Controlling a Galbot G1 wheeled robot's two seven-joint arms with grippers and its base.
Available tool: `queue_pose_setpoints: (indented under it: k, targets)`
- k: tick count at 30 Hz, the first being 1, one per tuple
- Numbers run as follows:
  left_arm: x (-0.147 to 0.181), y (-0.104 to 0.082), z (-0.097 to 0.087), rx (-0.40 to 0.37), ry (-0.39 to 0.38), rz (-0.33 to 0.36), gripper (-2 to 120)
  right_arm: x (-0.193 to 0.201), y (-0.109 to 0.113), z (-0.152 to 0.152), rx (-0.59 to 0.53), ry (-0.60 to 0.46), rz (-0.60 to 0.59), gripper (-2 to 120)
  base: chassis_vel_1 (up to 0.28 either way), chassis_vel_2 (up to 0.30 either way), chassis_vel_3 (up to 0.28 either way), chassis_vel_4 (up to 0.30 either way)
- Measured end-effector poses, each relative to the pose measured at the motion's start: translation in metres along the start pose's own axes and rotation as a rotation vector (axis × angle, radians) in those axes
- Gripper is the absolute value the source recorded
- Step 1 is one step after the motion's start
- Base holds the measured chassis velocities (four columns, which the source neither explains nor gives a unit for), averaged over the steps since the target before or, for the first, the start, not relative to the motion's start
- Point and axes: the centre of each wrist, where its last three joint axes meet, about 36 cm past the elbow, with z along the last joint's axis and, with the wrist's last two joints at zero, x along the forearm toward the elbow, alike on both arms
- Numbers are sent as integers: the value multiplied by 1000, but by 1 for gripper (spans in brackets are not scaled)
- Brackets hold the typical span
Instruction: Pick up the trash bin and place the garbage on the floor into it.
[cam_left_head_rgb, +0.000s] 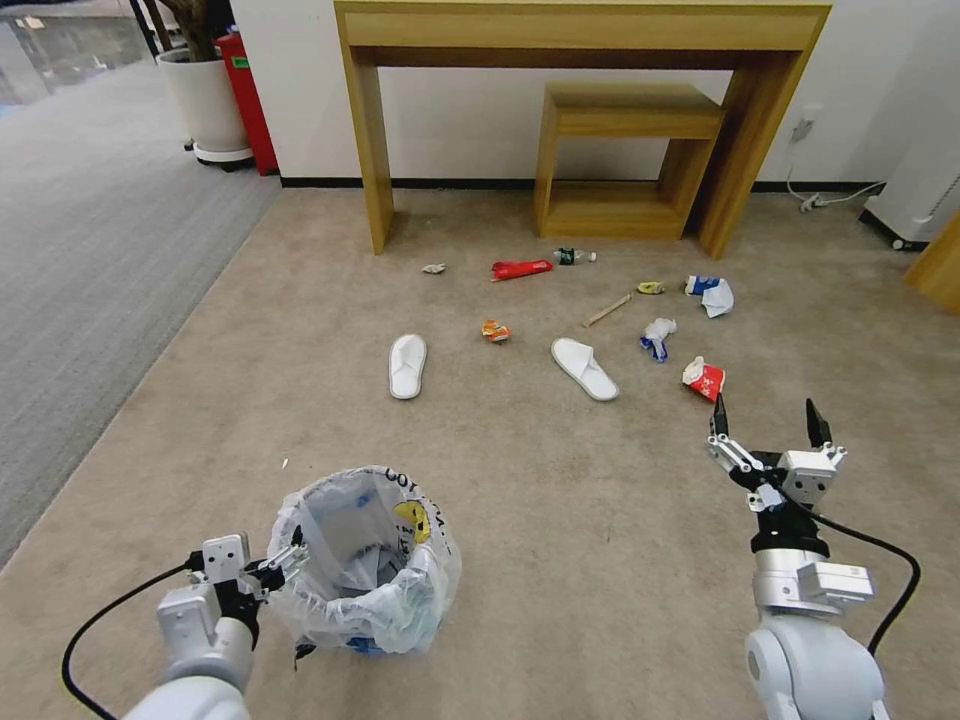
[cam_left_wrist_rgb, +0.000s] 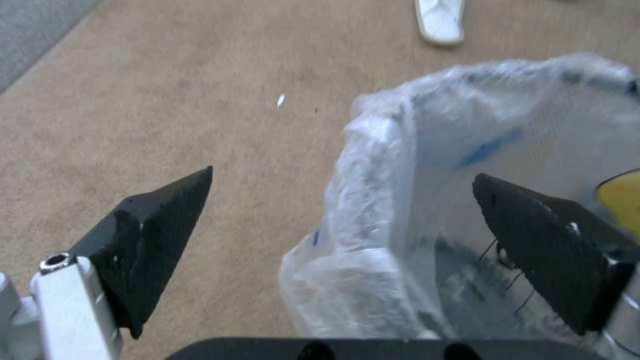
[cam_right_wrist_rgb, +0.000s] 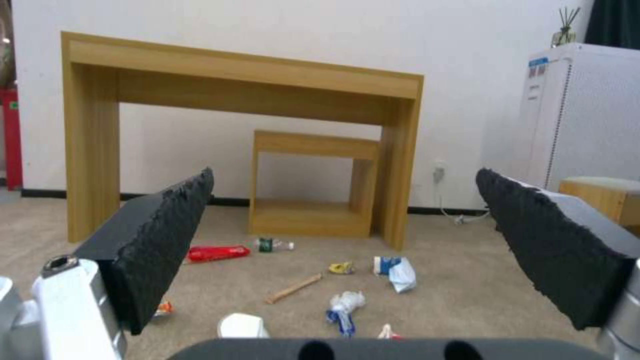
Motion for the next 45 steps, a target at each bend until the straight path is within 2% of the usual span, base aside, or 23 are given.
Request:
queue_pose_setpoints:
  k: [8, 11, 15, 24, 31, 39, 45]
  targets:
    - [-17, 7, -1, 22, 92, 25, 100, -1, -2, 7, 5, 10, 11, 100, 0, 0, 0, 0]
    - [-24, 9, 4, 23, 140, 27, 100, -1, -2, 11, 7, 14, 15, 100, 0, 0, 0, 0]
    - [-32, 13, 7, 20, 166, 21, 100, -1, 0, 13, 7, 17, 17, 100, 0, 0, 0, 0]
    - [-50, 20, 9, 19, 185, 11, 100, 0, 2, 17, 15, 30, 29, 100, 0, 0, 0, 0]
    - [-55, 17, 9, 32, 186, 17, 99, -1, 1, 19, 16, 28, 35, 100, 0, 0, 0, 0]
    - [-49, 12, 6, 34, 182, 30, 92, -1, 1, 19, 16, 24, 37, 100, 0, 0, 0, 0]
    - [-37, 9, -2, 29, 164, 41, 93, -1, 2, 18, 14, 21, 32, 100, 0, 0, 0, 0]
